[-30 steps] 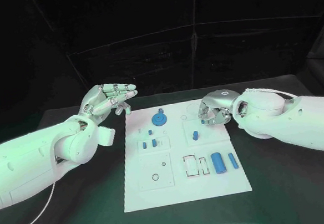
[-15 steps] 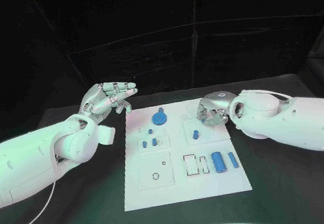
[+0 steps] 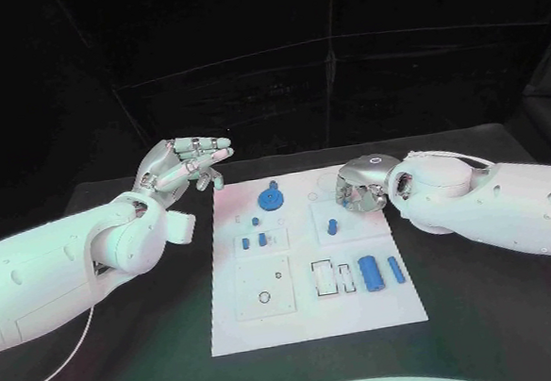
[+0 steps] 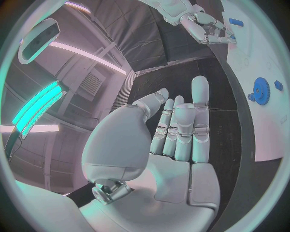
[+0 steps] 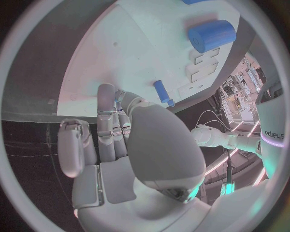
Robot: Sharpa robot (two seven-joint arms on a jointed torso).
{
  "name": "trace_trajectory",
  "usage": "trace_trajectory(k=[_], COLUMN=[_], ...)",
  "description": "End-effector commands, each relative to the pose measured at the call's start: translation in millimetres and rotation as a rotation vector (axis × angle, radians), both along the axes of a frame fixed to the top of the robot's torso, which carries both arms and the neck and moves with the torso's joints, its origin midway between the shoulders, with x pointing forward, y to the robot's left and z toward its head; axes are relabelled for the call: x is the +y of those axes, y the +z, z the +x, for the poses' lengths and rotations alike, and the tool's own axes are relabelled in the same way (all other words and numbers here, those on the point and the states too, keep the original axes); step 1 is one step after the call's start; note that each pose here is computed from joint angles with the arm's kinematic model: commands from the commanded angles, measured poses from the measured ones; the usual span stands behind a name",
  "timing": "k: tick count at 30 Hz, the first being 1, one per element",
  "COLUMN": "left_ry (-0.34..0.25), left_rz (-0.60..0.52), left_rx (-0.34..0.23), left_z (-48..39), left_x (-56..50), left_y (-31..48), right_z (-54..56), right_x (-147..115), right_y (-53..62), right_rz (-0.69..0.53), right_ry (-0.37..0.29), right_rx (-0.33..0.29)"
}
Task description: Assemble the parts on the task board
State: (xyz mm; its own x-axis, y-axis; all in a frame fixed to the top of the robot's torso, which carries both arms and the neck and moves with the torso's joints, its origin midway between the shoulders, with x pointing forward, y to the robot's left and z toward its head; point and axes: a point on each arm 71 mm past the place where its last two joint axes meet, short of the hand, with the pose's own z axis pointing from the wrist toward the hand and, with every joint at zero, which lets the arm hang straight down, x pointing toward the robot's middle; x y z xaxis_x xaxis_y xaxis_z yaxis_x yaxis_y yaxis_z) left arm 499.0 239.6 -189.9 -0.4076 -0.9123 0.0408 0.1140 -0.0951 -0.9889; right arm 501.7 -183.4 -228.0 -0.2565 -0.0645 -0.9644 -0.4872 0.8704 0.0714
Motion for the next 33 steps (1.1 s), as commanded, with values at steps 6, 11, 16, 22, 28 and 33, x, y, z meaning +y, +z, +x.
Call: trace_trajectory(k=[6, 11, 16, 22, 28, 33], left_ry=[-0.013, -0.011, -0.010, -0.006, -0.003, -0.004], left_rz=[-0.018, -0.016, -0.014, -0.011, -0.010, -0.010], left_rx=[-0.006, -0.003, -0.001, 0.000, 0.000, 0.000], left_z=[0.4, 1.0, 1.9, 3.1, 3.9, 4.1], left_x=[-0.1, 1.3, 2.6, 4.3, 5.3, 4.7], left_y=[1.9, 1.6, 1.1, 0.6, 0.3, 0.2], right_z=[-3.2, -8.4, -16.9, -28.7, -44.0, -59.7], right_x=[3.3, 2.7, -1.4, -4.1, -1.2, 17.6], right_y=[-0.5, 8.4, 18.1, 27.6, 36.9, 43.8], right_rz=[-0.013, 0.058, 0.129, 0.198, 0.255, 0.305], right_ry=[-0.003, -0.004, -0.007, -0.003, 0.018, 0.074], right_rx=[-0.064, -0.147, -0.204, -0.224, -0.220, -0.198])
